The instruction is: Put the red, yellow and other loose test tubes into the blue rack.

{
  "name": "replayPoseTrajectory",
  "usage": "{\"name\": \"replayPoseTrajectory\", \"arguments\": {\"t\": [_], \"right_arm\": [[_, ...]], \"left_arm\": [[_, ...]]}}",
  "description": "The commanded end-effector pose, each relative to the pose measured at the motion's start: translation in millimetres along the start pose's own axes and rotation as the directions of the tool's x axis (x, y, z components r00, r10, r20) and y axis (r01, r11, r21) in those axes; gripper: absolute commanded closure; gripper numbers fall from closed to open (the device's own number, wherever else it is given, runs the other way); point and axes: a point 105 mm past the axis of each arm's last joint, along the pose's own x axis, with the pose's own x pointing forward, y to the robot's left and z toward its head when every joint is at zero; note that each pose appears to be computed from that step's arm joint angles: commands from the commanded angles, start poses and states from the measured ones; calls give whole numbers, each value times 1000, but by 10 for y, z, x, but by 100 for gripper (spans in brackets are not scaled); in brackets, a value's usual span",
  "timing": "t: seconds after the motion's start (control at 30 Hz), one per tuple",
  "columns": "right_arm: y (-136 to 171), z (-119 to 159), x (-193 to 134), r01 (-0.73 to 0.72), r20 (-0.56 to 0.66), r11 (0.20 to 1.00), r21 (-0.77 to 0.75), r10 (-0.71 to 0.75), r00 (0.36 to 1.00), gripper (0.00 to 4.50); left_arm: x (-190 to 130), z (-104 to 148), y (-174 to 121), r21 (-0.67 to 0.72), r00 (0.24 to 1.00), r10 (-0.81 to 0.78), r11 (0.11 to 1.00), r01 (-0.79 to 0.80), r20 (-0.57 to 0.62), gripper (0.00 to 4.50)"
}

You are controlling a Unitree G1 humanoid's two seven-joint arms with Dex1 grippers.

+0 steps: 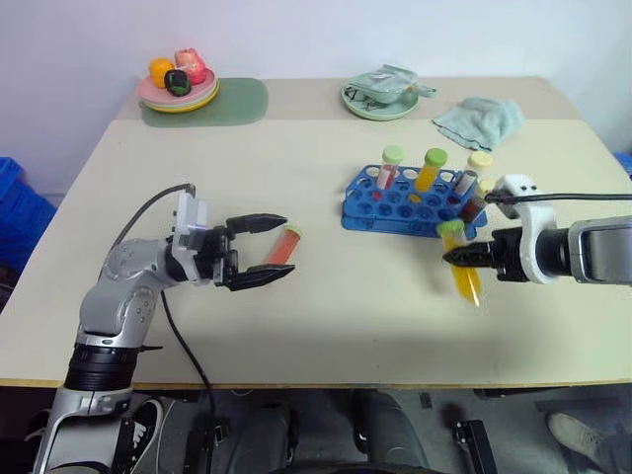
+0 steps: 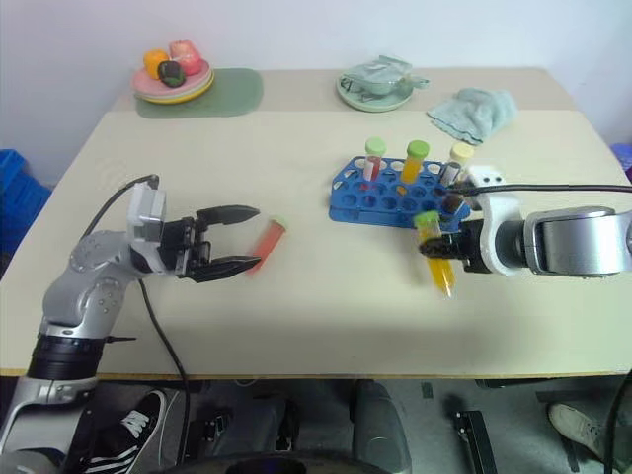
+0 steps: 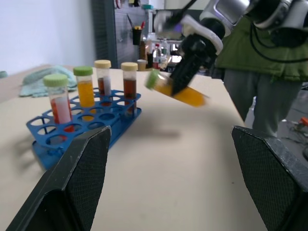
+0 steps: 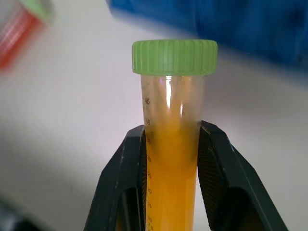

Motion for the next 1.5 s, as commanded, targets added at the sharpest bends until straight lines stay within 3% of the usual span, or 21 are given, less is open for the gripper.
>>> {"name": "replayPoseTrajectory", "arguments": {"t": [0.03, 0.17, 0.27, 0.33, 0.4, 0.5, 0.67, 1.03, 1.5], "right_arm": [[99, 387, -153, 9, 330, 998, -61, 11, 944, 366], [232, 428, -139, 29, 518, 995, -93, 23, 855, 366], [292, 491, -68, 168, 662, 967, -193, 1, 749, 366], [125, 542, -60, 211, 745, 977, -15, -130, 654, 366], [19, 502, 72, 227, 759, 971, 72, -201, 619, 366], [7, 559, 170, 290, 802, 956, 49, -211, 558, 366], [65, 591, 307, 294, 829, 956, -13, -154, 537, 366], [-60, 302, 491, 352, 804, 936, -17, -196, 561, 366], [-181, 276, 611, 391, 802, 921, 5, -237, 548, 366]], "left_arm": [[-34, 88, 48, 51, 1000, 1, 999, -1, -1, 38], [-48, 111, 110, 61, 1000, 14, 998, -14, 2, 38], [-34, 130, 154, 62, 1000, 21, 998, -22, 13, 38], [-34, 132, 171, 67, 1000, 19, 998, -20, 12, 38], [-44, 119, 191, 67, 1000, 21, 998, -21, 6, 38], [-43, 123, 210, 64, 1000, 19, 998, -19, 6, 38], [-39, 135, 237, 71, 1000, 16, 997, -16, 0, 38], [-94, 139, 234, 79, 1000, 28, 996, -26, -15, 38], [-113, 137, 266, 100, 999, 42, 994, -40, -20, 38]]}}
